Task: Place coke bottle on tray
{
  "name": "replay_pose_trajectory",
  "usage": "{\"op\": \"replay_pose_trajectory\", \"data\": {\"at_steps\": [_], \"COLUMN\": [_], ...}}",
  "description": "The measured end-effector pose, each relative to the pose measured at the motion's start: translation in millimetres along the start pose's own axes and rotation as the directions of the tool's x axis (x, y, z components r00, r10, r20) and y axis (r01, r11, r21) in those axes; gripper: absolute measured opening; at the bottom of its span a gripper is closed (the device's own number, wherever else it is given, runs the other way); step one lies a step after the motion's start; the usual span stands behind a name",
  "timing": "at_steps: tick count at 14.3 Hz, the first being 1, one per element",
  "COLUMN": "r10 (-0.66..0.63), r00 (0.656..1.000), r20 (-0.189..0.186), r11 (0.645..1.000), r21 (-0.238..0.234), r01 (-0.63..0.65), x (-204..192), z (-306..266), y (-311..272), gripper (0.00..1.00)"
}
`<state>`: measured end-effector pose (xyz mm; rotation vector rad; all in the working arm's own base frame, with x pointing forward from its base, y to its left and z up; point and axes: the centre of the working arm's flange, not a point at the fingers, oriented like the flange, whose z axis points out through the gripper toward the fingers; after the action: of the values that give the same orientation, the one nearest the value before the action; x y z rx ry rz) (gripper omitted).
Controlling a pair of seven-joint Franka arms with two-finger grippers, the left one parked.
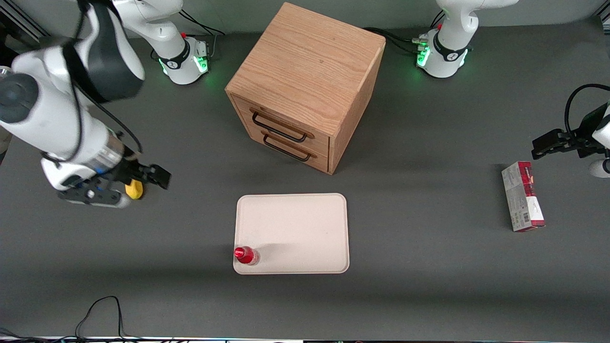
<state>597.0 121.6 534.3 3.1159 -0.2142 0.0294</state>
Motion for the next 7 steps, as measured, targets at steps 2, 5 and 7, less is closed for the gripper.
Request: {"op": "replay_pose_trajectory", "data": {"at_steps": [2,5,7], "r10": [-0.007,0.003,-0.017], "r00": [1.000,0.999,0.998], "r20": [0.020,0.034,0.056], "r11": [1.000,1.000,1.000], "r21": [-0.002,-0.005,-0.009], "r01": [0.007,-0.003,0.018], "x": [-24,-60,-78], "z": [-16,-39,-51], "y": [33,61,75], "gripper": [1.00,1.00,1.00]}}
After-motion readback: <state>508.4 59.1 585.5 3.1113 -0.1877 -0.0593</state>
